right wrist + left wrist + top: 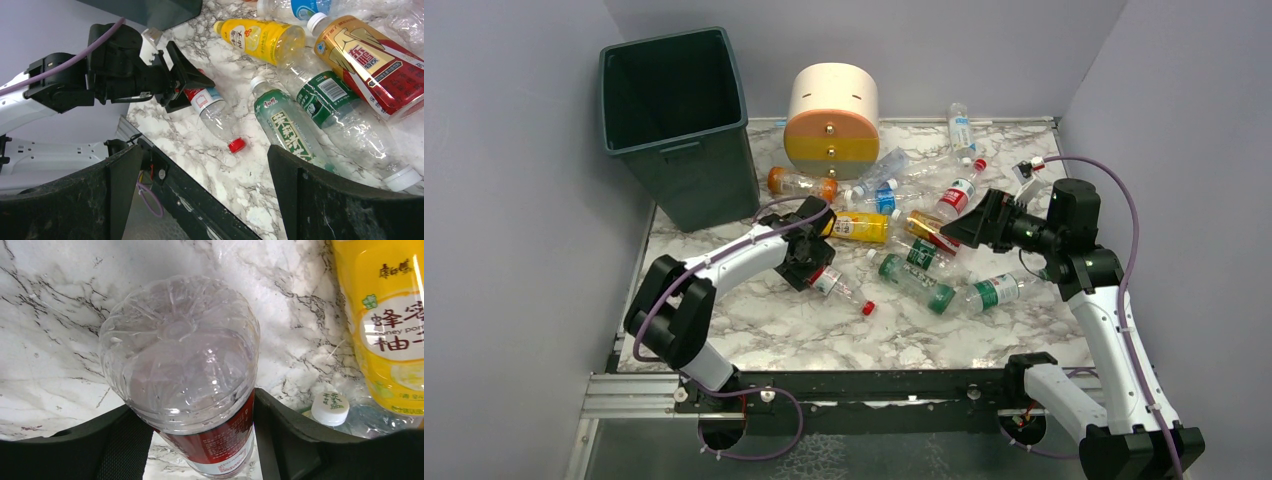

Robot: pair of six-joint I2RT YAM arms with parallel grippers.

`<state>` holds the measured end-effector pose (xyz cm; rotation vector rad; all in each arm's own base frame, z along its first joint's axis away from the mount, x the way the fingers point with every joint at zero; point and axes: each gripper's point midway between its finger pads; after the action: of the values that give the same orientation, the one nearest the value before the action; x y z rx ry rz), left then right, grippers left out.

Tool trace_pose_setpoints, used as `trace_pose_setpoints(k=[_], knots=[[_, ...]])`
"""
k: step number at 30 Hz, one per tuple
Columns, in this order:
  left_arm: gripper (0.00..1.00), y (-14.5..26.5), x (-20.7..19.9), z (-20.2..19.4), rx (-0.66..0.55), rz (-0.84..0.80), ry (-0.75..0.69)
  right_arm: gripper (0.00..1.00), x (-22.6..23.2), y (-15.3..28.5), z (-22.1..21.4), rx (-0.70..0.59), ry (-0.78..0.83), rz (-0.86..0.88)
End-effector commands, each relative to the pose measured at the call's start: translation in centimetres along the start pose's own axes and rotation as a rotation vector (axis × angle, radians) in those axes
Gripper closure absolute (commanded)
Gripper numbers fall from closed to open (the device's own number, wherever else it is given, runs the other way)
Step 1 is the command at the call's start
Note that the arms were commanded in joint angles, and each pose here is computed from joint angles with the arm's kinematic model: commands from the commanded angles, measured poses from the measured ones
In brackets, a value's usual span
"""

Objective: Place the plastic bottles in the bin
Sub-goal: Pick up the plastic bottle at the center of the board.

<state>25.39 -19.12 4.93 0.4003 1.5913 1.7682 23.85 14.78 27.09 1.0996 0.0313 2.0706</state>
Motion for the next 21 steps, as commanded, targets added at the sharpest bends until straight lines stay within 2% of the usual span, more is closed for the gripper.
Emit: trace_pose_setpoints(k=[1,9,21], knots=[[0.32,1.5,-0.4,1.2,-0.059,-0.031,-0.004,0.01,0.8,0.1,0.5,-0.011,0.017,0.039],[0.32,4.0,-2.8,2.3,-0.101,-0.135,-0.125,0.01,0.7,0.0,0.4,-0.007,0.012,0.041],[0.29,8.3,-5.7,4.0,-0.195,-0.341,-0.226,0.01,0.4,-0.2,-0.1,0.001,0.003,0.045]])
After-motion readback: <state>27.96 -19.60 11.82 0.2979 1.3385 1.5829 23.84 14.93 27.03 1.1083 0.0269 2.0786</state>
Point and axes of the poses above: each gripper's point midway between its finger pads, its own y axis back along the fingers, its own x axis along the line the jaws close on, z = x × y, and after that the axes turned 1 degree about -y, right-handed
